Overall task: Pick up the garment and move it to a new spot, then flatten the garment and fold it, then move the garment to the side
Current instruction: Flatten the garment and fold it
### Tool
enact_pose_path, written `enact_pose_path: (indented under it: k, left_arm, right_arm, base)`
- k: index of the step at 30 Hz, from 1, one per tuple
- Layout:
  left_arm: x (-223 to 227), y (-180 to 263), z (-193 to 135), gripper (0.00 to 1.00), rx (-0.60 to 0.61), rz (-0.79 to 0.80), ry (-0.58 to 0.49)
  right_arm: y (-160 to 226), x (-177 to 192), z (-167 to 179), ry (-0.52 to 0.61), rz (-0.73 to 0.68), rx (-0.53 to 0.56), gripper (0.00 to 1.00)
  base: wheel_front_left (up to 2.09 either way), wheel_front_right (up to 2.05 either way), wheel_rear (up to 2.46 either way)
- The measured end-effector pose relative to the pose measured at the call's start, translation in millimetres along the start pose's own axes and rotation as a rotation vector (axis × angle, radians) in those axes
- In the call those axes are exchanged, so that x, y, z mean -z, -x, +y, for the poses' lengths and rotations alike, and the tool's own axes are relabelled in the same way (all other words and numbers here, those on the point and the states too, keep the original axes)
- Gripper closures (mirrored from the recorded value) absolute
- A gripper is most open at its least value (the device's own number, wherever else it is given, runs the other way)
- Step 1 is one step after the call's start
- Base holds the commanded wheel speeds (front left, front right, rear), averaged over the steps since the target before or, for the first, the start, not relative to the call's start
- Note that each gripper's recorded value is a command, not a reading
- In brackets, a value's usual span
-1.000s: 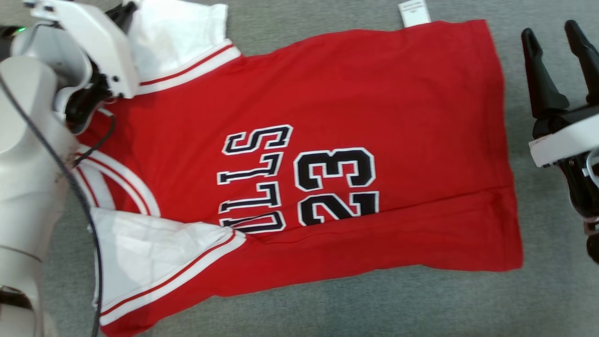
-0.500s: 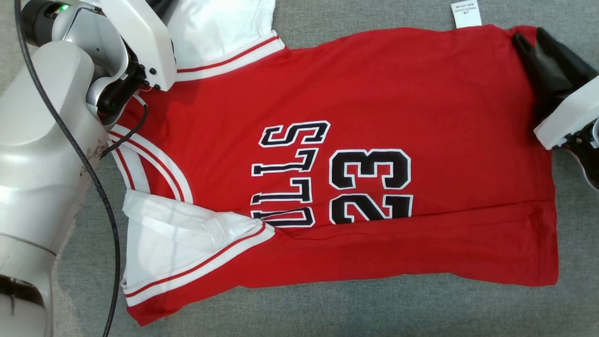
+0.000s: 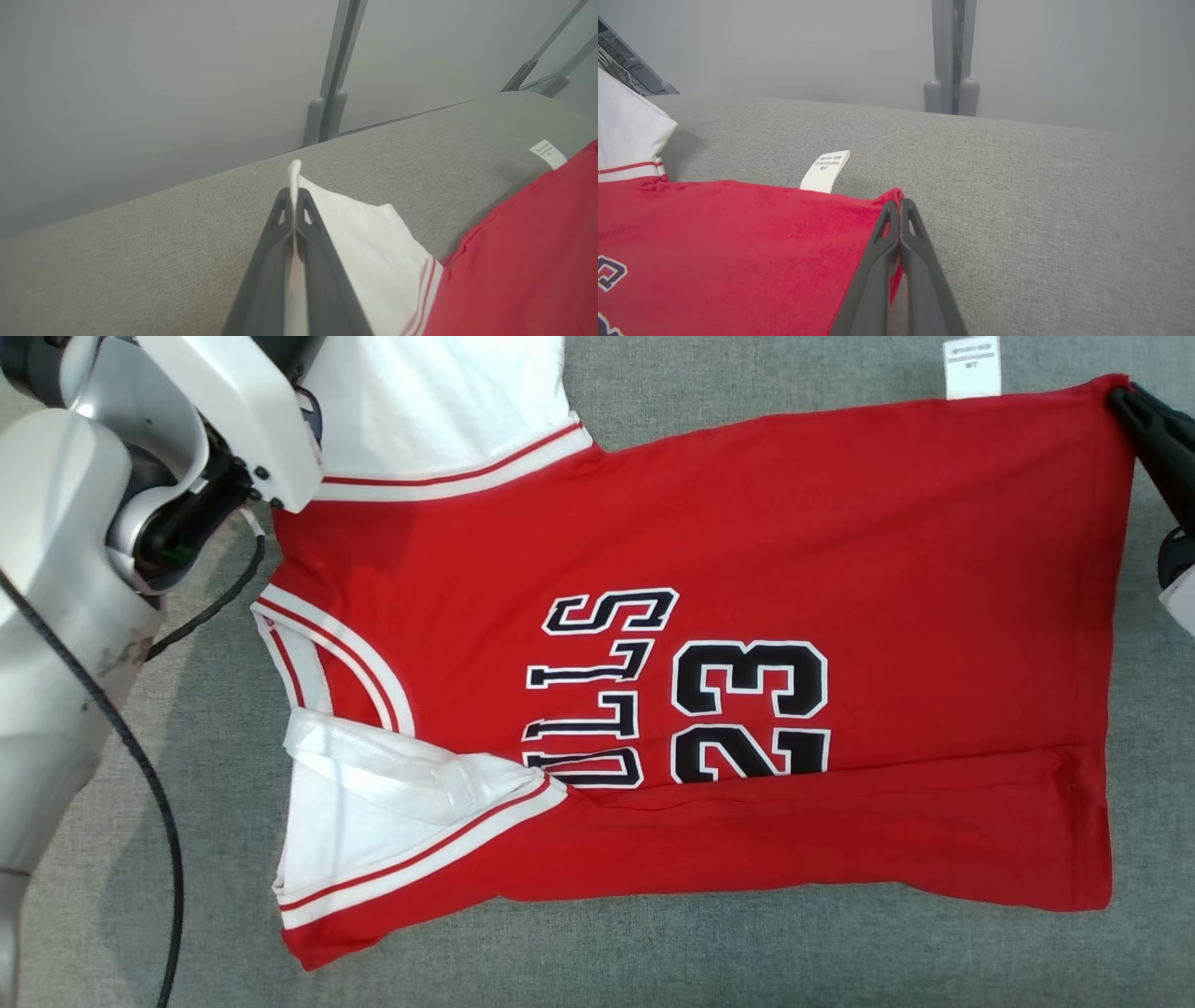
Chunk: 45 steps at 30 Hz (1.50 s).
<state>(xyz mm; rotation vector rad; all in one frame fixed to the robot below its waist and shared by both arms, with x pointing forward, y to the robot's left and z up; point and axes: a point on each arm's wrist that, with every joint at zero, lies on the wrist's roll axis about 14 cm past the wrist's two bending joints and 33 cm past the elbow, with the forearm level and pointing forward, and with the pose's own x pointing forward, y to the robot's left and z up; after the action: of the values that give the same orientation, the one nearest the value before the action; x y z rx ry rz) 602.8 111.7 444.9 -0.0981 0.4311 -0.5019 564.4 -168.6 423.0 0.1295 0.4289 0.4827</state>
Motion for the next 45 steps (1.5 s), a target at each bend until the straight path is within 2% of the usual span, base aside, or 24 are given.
enact_pose_path:
  k: [3,9,14,24,36,45]
  left_arm:
    - [-18.4,14.5,-2.5,1.0,0.022,-0.043,-0.011]
    - [-25.0,33.1,-6.2,1.0,0.043,-0.053,0.014]
    - [-35.3,52.9,-9.6,1.0,0.071,-0.09,0.086]
    - [-38.0,96.9,-29.3,1.0,0.165,-0.16,0.227]
    - [14.2,160.3,-26.2,1.0,0.074,-0.18,0.461]
    - [67.2,187.5,-22.9,1.0,-0.031,-0.11,0.635]
  right_arm:
    - [6.8,-11.7,5.0,0.003,-0.014,-0.025,1.0]
    - [14.8,-10.7,9.0,-0.018,0.018,-0.051,1.0]
    - [23.6,-11.8,14.3,0.007,0.041,-0.082,1.0]
    - [48.9,-2.9,20.3,0.023,-0.012,-0.105,1.0]
    - [87.6,45.8,37.9,-0.113,-0.007,-0.095,1.0]
    - [100.9,72.9,50.0,-0.184,0.02,-0.085,1.0]
  base:
    - [0.0,0.0,0.0]
    - [0.0,0.0,0.0]
    - [0.0,0.0,0.0]
    - [0.0,0.0,0.0]
    - [0.0,0.0,0.0]
    - [0.0,0.0,0.0]
